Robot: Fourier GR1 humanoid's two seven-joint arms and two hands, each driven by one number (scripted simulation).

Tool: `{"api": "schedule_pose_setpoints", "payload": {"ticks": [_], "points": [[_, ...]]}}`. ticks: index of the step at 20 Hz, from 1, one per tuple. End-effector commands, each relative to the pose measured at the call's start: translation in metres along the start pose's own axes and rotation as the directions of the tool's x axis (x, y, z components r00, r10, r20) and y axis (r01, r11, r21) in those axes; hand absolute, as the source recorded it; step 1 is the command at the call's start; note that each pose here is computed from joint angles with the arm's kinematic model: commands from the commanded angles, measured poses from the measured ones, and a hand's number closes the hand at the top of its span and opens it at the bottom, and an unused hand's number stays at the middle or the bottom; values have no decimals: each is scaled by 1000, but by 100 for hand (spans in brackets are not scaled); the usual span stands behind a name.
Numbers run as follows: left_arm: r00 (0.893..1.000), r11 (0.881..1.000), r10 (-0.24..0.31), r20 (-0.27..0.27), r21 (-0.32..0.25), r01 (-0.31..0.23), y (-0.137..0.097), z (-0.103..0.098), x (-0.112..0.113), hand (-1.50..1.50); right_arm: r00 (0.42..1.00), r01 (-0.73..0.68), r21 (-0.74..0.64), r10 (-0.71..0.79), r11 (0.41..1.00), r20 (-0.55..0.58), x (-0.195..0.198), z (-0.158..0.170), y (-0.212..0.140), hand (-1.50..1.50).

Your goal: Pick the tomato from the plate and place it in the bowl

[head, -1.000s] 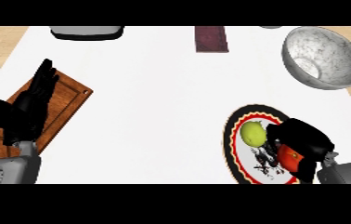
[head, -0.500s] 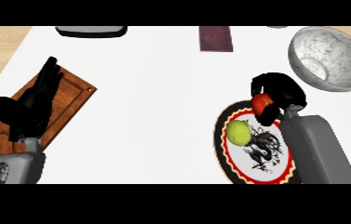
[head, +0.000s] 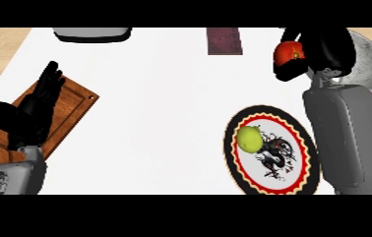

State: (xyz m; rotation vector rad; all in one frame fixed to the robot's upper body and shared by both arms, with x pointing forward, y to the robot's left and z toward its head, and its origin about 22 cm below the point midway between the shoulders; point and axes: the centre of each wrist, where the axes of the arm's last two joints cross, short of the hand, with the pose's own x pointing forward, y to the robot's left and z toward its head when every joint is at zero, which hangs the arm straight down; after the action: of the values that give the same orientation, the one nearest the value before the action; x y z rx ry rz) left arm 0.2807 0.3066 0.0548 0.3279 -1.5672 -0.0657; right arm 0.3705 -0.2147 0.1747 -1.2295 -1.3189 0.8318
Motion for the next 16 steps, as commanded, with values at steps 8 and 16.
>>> {"api": "schedule_pose_setpoints", "payload": {"ticks": [8, 16], "points": [[1000, 1000, -10, 9, 11, 10, -10, 7, 5, 0, 979, 146, -219, -173, 965, -109, -38, -22, -72, 150], [1000, 1000, 3, 22, -14, -3, -11, 5, 21, 0, 957, 211, -204, -245, 956, -158, -115, -55, -59, 150]]}}
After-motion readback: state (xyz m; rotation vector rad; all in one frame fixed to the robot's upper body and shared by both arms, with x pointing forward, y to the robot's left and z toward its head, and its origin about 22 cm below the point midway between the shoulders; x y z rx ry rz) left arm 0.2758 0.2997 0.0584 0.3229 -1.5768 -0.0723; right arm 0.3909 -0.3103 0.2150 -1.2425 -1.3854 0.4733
